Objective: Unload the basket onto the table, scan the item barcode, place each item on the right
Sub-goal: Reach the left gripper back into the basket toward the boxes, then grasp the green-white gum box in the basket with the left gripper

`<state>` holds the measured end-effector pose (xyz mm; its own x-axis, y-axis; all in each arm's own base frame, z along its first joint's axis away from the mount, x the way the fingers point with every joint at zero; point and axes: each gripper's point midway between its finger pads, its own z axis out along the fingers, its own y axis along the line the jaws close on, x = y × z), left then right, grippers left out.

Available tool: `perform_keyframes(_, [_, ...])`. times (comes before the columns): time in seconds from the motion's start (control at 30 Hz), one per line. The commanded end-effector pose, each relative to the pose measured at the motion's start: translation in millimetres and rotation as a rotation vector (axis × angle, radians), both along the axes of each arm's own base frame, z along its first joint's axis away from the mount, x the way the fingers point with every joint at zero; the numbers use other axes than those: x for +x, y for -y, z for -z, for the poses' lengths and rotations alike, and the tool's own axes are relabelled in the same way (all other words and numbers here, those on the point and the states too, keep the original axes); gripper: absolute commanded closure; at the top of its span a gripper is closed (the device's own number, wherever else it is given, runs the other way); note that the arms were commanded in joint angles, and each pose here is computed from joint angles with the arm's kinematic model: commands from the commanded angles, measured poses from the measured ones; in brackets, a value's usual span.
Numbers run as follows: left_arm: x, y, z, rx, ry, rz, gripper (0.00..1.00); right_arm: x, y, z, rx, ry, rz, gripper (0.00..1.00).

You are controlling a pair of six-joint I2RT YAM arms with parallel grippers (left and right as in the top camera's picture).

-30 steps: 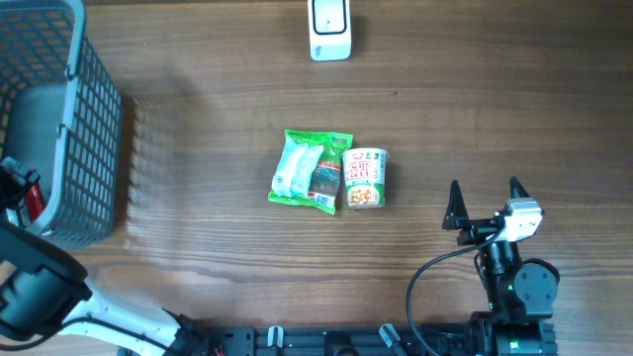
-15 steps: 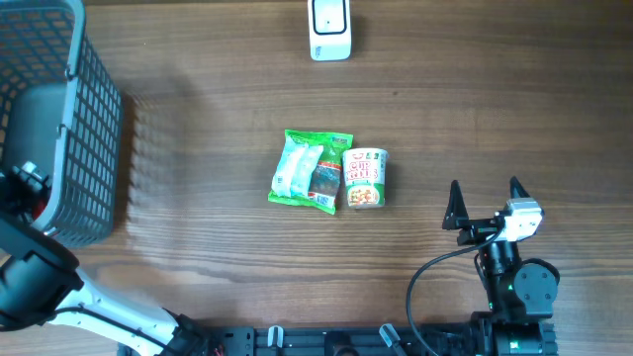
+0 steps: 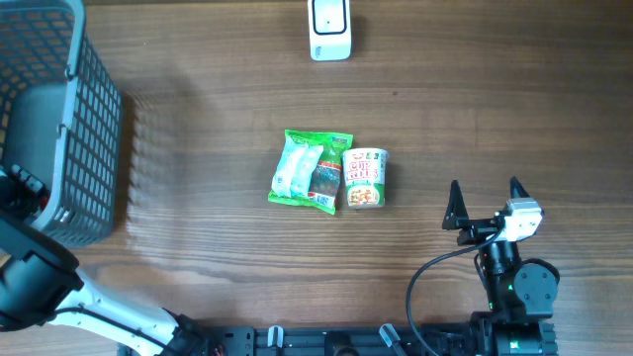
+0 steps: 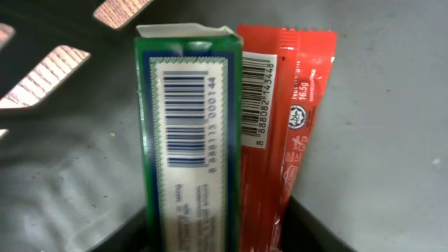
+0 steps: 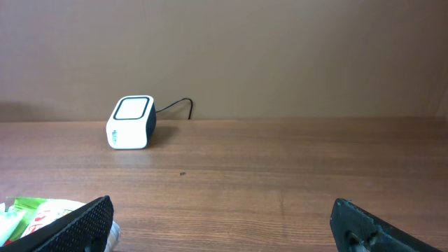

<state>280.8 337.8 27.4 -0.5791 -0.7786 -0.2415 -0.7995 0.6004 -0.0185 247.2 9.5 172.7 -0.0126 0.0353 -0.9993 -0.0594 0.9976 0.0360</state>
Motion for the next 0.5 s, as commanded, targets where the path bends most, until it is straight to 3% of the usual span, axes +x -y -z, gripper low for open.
perform_keyframes(0.0, [-0.9, 12.6, 16.7, -0.075, 0.012, 0.003, 0.57, -0.3, 0.9, -1.8, -0.009, 0.009, 0.004, 0.0])
perform_keyframes(0.2, [4.7, 6.8, 0.8, -0.05, 0.053, -0.045, 0.58, -0.3, 0.9, -1.8, -0.009, 0.009, 0.004, 0.0])
perform_keyframes(0.47, [28.8, -0.3, -71.8, 0.091, 0.188, -0.012, 0.59, -0.3, 0.9, -1.8, -0.009, 0.009, 0.004, 0.0])
